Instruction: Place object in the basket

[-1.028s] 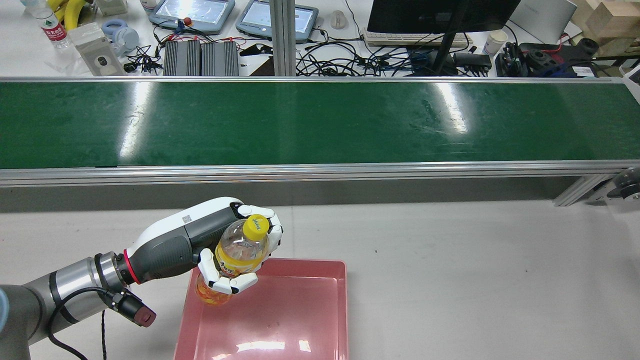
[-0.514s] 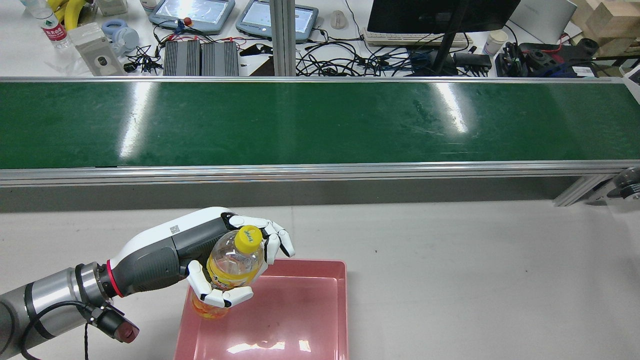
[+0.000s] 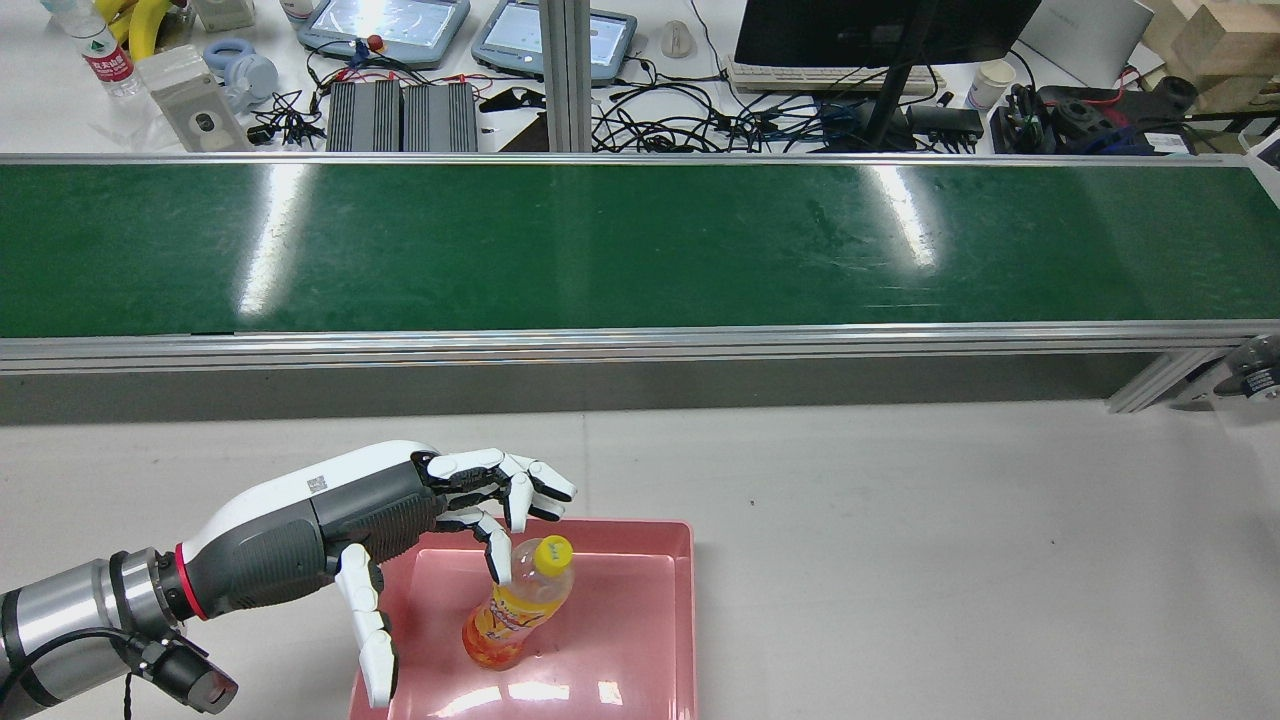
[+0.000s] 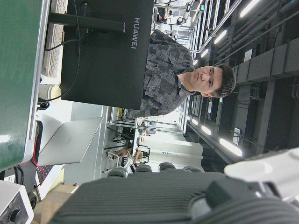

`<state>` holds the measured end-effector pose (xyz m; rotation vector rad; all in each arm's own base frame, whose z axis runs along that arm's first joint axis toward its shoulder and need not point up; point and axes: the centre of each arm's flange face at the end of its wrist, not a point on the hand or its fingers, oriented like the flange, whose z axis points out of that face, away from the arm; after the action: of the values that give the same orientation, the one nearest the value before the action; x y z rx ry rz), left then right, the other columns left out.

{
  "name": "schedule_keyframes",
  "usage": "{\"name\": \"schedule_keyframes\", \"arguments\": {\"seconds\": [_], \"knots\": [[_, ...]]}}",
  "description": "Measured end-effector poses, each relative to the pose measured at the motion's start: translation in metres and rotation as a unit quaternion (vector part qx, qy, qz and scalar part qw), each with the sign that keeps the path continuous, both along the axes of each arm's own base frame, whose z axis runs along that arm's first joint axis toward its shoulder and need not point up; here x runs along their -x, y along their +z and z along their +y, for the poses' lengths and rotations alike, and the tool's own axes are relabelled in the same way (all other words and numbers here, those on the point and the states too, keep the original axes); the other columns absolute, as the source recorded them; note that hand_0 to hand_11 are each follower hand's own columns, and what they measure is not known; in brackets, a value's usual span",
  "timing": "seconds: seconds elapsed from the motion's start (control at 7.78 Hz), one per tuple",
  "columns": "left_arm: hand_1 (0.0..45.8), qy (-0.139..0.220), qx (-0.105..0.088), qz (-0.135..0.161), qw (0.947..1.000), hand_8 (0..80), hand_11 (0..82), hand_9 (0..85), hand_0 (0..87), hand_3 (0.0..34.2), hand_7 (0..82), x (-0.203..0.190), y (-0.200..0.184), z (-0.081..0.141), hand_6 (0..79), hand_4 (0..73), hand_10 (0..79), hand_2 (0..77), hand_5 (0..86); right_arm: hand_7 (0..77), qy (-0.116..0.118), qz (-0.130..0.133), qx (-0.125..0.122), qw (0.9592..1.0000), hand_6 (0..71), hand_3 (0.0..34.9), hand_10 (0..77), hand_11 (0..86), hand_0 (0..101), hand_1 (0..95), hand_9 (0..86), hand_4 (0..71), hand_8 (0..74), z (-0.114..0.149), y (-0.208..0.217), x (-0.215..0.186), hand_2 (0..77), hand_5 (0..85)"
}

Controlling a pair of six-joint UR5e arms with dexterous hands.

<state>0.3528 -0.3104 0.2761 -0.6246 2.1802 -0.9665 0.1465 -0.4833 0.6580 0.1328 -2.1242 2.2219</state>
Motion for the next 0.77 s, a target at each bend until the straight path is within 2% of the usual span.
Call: {"name": "schedule_keyframes", "arguments": {"seconds": [0.13, 0.26, 0.39, 0.51, 0.64, 0.77], "knots": [[3.8, 0.000, 0.000, -0.002, 1.0000, 12.5, 39.8, 20.2, 55.8, 0.0, 21.3, 0.0014, -0.0002, 0.0009, 6.5, 14.2, 26.7, 0.5, 50.2, 0.5, 0.000, 0.000, 0.000, 1.0000, 0.0, 0.1, 0.0, 0.0, 0, 0.0, 0.0, 0.0, 0.0, 0.0000, 0.0000, 0.0000, 0.5, 0.0], [3.8, 0.001, 0.000, -0.002, 1.0000, 12.5, 39.8, 20.2, 55.8, 0.0, 21.3, 0.0009, -0.0011, 0.0026, 6.5, 14.2, 26.7, 0.5, 50.2, 0.5, 0.000, 0.000, 0.000, 1.0000, 0.0, 0.1, 0.0, 0.0, 0, 0.0, 0.0, 0.0, 0.0, 0.0000, 0.0000, 0.0000, 0.5, 0.0], [4.9, 0.002, -0.002, -0.001, 1.0000, 11.5, 34.9, 13.6, 55.8, 0.0, 11.4, -0.0004, -0.0019, 0.0043, 4.9, 15.3, 21.8, 0.5, 39.8, 0.5, 0.000, 0.000, 0.000, 1.0000, 0.0, 0.0, 0.0, 0.0, 0, 0.0, 0.0, 0.0, 0.0, 0.0000, 0.0000, 0.0000, 0.5, 0.0], [7.1, 0.003, -0.003, 0.001, 1.0000, 2.7, 25.1, 2.7, 55.0, 1.5, 3.3, -0.0014, -0.0025, 0.0051, 2.2, 12.5, 14.7, 0.5, 20.2, 0.5, 0.000, 0.000, 0.000, 1.0000, 0.0, 0.0, 0.0, 0.0, 0, 0.0, 0.0, 0.0, 0.0, 0.0000, 0.0000, 0.0000, 0.5, 0.0], [9.8, 0.003, -0.003, 0.002, 1.0000, 2.7, 13.1, 2.7, 55.0, 1.6, 3.3, -0.0018, -0.0030, 0.0053, 1.6, 10.9, 8.7, 0.0, 15.8, 0.5, 0.000, 0.000, 0.000, 1.0000, 0.0, 0.0, 0.0, 0.0, 0, 0.0, 0.0, 0.0, 0.0, 0.0000, 0.0000, 0.0000, 0.5, 0.0], [14.2, 0.003, -0.004, 0.003, 1.0000, 2.7, 13.1, 2.7, 55.0, 1.4, 3.3, -0.0023, -0.0033, 0.0056, 1.6, 10.9, 8.7, 0.0, 15.8, 0.5, 0.000, 0.000, 0.000, 1.0000, 0.0, 0.0, 0.0, 0.0, 0, 0.0, 0.0, 0.0, 0.0, 0.0000, 0.0000, 0.0000, 0.5, 0.0]]}}
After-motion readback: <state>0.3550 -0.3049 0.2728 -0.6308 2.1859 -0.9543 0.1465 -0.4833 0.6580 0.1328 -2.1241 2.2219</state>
